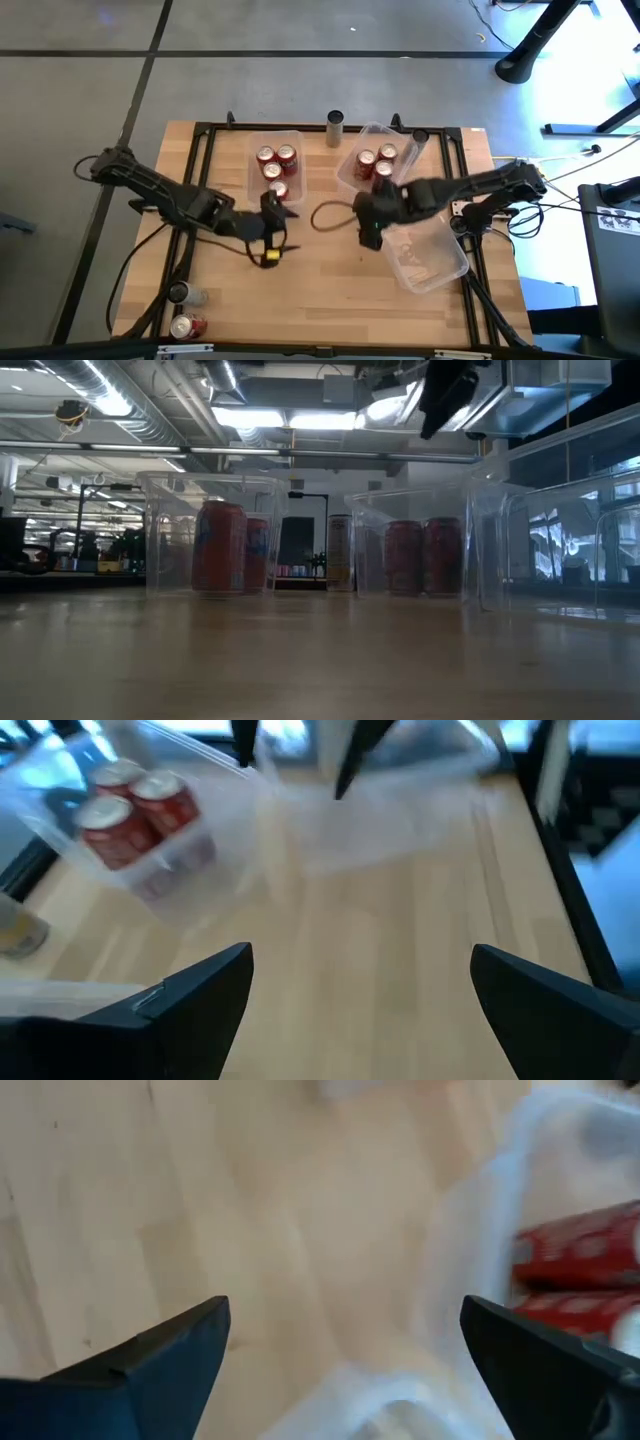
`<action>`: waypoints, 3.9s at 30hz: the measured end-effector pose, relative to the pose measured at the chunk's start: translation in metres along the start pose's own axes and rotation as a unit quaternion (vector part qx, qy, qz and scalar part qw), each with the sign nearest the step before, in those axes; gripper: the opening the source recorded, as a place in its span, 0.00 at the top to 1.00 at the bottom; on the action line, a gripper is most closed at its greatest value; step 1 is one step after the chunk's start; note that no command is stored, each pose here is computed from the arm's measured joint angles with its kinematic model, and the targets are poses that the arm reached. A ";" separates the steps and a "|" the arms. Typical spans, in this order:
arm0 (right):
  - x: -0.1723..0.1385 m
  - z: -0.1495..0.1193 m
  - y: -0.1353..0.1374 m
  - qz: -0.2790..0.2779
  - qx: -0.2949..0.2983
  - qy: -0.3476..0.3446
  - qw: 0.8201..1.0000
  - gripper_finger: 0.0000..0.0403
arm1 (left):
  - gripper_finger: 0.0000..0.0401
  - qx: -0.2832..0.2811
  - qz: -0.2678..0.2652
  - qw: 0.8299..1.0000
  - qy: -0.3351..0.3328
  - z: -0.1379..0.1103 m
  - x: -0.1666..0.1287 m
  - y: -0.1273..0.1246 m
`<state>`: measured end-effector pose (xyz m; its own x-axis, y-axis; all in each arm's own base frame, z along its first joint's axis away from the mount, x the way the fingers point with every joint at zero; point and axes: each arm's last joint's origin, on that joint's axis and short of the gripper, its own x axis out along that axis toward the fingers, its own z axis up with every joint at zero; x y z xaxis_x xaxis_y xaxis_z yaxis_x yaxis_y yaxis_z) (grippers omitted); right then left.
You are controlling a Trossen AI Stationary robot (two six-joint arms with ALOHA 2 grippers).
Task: Sort soda cans
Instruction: Put the red-white soda can into the top right transparent bin
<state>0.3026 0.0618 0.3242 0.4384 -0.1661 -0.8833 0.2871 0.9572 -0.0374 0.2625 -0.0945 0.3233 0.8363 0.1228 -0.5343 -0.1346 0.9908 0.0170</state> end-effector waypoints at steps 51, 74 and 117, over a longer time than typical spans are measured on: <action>0.030 -0.076 0.090 0.002 0.127 -0.166 0.978 0.02 | 0.10 -0.372 0.132 0.783 0.480 -0.099 -0.131 -0.176; 0.030 -0.076 0.090 -0.010 0.116 -0.177 0.977 0.02 | 0.10 -0.308 0.095 0.805 0.497 -0.132 -0.123 -0.183; 0.030 -0.076 0.090 -0.013 0.114 -0.179 0.977 0.02 | 0.20 -0.209 0.040 0.832 0.512 -0.168 -0.110 -0.181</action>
<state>0.2773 0.1608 0.2590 0.6868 -0.3019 -0.6612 0.4673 0.8802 0.0835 0.1060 -0.2974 0.2372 -0.0461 -0.1377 -0.9894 -0.5198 0.8491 -0.0940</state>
